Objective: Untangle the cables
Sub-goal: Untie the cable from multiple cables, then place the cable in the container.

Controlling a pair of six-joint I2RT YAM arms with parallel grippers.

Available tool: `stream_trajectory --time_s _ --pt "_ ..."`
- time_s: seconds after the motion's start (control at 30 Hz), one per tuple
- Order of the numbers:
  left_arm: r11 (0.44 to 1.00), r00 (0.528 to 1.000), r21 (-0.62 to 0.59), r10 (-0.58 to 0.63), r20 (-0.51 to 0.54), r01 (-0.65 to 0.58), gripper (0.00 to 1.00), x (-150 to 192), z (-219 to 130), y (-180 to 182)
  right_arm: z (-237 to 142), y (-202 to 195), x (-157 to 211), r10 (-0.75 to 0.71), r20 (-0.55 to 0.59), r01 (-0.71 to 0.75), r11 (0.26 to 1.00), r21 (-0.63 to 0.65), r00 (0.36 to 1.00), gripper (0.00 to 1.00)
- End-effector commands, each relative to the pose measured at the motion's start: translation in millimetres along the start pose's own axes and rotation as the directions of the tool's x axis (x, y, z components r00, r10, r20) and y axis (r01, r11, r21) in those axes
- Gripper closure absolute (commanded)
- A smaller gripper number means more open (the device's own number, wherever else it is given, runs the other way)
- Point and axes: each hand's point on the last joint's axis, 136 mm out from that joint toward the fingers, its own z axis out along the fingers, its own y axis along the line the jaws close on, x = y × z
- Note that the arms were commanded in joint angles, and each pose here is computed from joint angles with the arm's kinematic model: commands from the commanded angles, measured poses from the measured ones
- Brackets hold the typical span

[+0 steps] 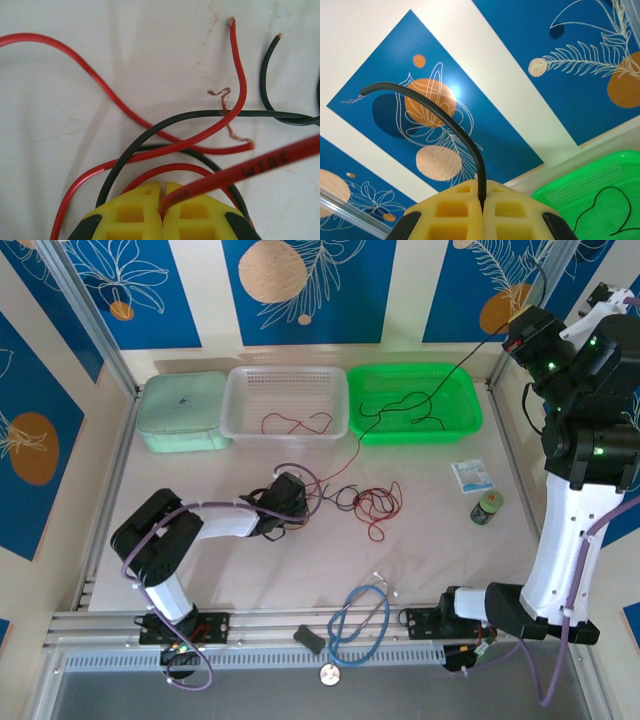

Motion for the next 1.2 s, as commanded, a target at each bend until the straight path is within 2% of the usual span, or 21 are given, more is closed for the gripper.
stream_trajectory --time_s 0.0,0.3,0.53,0.77,0.97,1.17 --pt "0.999 0.999 -0.028 -0.026 -0.025 0.025 1.0 8 -2 14 13 -6 -8 0.007 0.01 -0.007 1.0 0.01 1.0 1.0" --pt "0.999 0.999 -0.036 -0.026 -0.032 0.025 1.0 9 -1 15 67 -28 -17 0.012 0.014 -0.012 0.998 0.054 1.0 1.0" --pt "0.998 0.999 -0.059 -0.023 -0.036 0.021 1.0 10 -1 21 90 -40 -33 -0.016 0.078 0.009 0.995 0.097 0.997 1.0" --pt "0.995 0.998 -0.095 -0.033 -0.049 0.028 1.0 15 -2 33 87 -44 -62 -0.077 0.198 0.045 0.986 0.161 0.977 1.0" --pt "0.985 0.993 -0.147 -0.096 -0.07 0.085 1.0 24 -3 52 69 -40 -88 -0.105 0.287 0.052 0.981 0.186 0.952 1.0" --pt "0.985 0.989 -0.133 -0.123 -0.083 0.111 1.0 26 0 54 59 -35 -97 -0.1 0.31 0.049 0.984 0.169 0.945 1.0"
